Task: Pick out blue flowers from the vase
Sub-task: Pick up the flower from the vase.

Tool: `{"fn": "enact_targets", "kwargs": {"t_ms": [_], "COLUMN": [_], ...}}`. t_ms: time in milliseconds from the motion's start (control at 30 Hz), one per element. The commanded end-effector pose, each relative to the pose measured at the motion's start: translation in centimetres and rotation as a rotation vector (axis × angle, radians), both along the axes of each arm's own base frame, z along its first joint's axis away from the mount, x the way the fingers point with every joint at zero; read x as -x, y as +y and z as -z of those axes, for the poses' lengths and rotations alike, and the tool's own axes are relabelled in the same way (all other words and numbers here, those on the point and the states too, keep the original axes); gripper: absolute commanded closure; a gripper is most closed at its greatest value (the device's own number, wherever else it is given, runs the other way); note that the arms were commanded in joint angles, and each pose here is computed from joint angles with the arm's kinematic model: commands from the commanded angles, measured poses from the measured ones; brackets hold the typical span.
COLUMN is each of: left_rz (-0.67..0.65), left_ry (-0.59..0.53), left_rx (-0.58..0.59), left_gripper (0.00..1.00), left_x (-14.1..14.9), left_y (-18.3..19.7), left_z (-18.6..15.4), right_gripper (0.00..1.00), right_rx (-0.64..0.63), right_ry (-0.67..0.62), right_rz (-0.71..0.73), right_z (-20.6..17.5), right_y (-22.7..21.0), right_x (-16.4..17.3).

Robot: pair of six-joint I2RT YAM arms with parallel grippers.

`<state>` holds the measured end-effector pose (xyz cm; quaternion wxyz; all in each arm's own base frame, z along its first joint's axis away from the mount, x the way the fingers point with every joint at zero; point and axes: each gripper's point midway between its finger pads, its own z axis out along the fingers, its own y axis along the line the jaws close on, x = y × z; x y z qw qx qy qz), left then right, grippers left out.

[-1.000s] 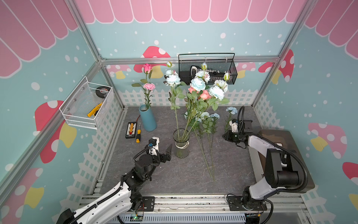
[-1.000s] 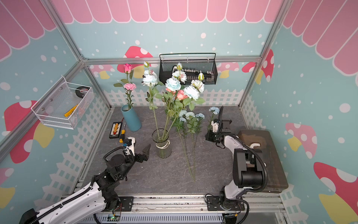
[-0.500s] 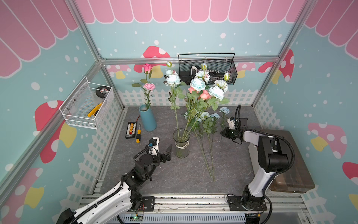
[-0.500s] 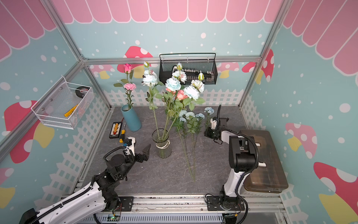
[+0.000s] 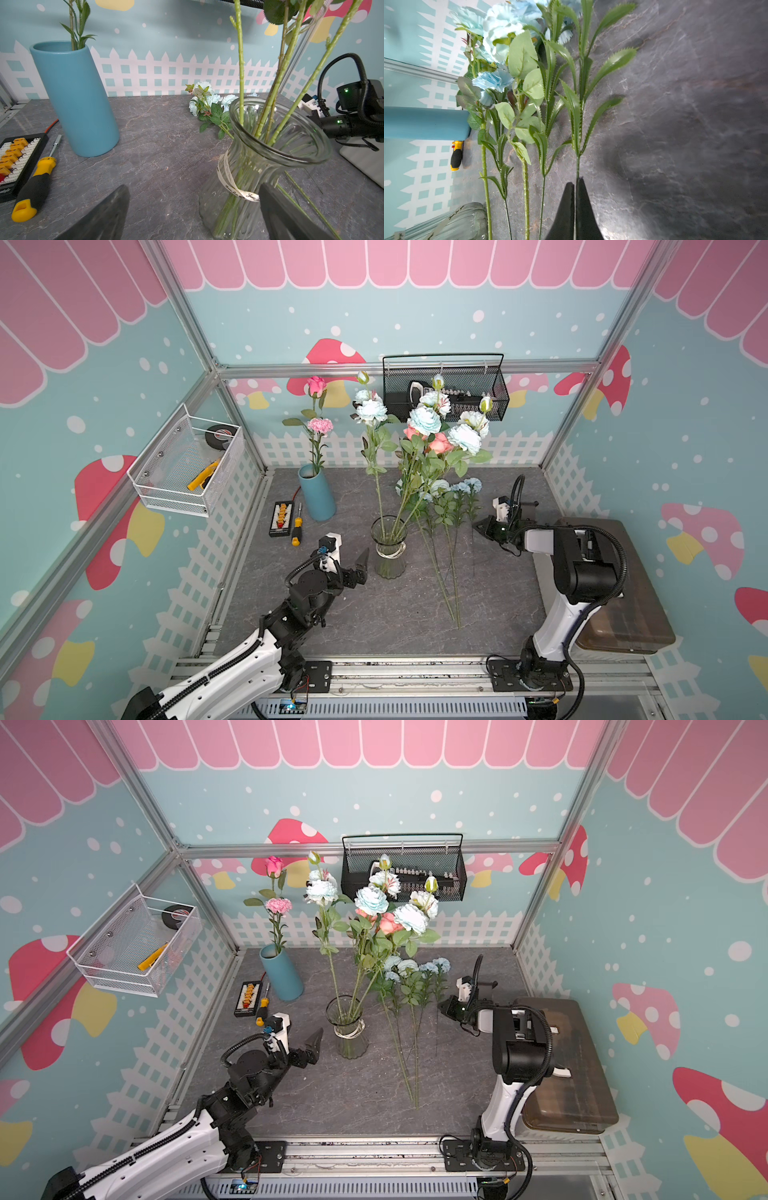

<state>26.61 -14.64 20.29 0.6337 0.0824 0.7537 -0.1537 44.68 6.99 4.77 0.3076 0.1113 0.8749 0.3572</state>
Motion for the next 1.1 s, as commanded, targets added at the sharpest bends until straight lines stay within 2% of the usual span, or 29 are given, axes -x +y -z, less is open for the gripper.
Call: {"fn": "enact_targets", "kwargs": {"t_ms": [0, 200, 400, 567, 767, 933, 1067], "left_rz": [0.002, 0.002, 0.0, -0.009, -0.022, -0.036, -0.047], "left_ry": [-0.005, -0.005, -0.007, -0.003, 0.002, 0.018, 0.021], "left_rx": [0.021, 0.021, 0.022, 0.024, 0.033, 0.047, 0.056], "left_gripper": [0.03, 0.03, 0.03, 0.03, 0.03, 0.03, 0.03], "left_x": [0.0, 0.0, 0.0, -0.2, -0.3, -0.7, -0.8], "left_y": [0.0, 0.0, 0.0, 0.1, 0.4, 0.8, 1.2], "left_z": [0.0, -0.1, -0.1, 0.0, 0.1, 0.3, 0.4], "right_gripper": [0.96, 0.9, 0.85, 0.8, 0.79, 0.77, 0.76], "right_rx": [-0.072, -0.136, -0.06, 0.056, 0.15, 0.153, 0.105], "right_ry": [-0.001, -0.039, -0.184, -0.388, -0.577, -0.733, -0.825], "right_rz": [-0.008, -0.021, -0.05, -0.125, -0.133, -0.143, -0.161], "right_z": [0.7, 0.2, -3.8, -9.1, -14.5, -17.9, -20.3], "right_y": [0.5, 1.2, 1.5, 3.7, 5.9, 8.5, 10.3], "right_x": [-0.1, 0.0, 1.7, 4.7, 9.1, 13.6, 16.0]}}
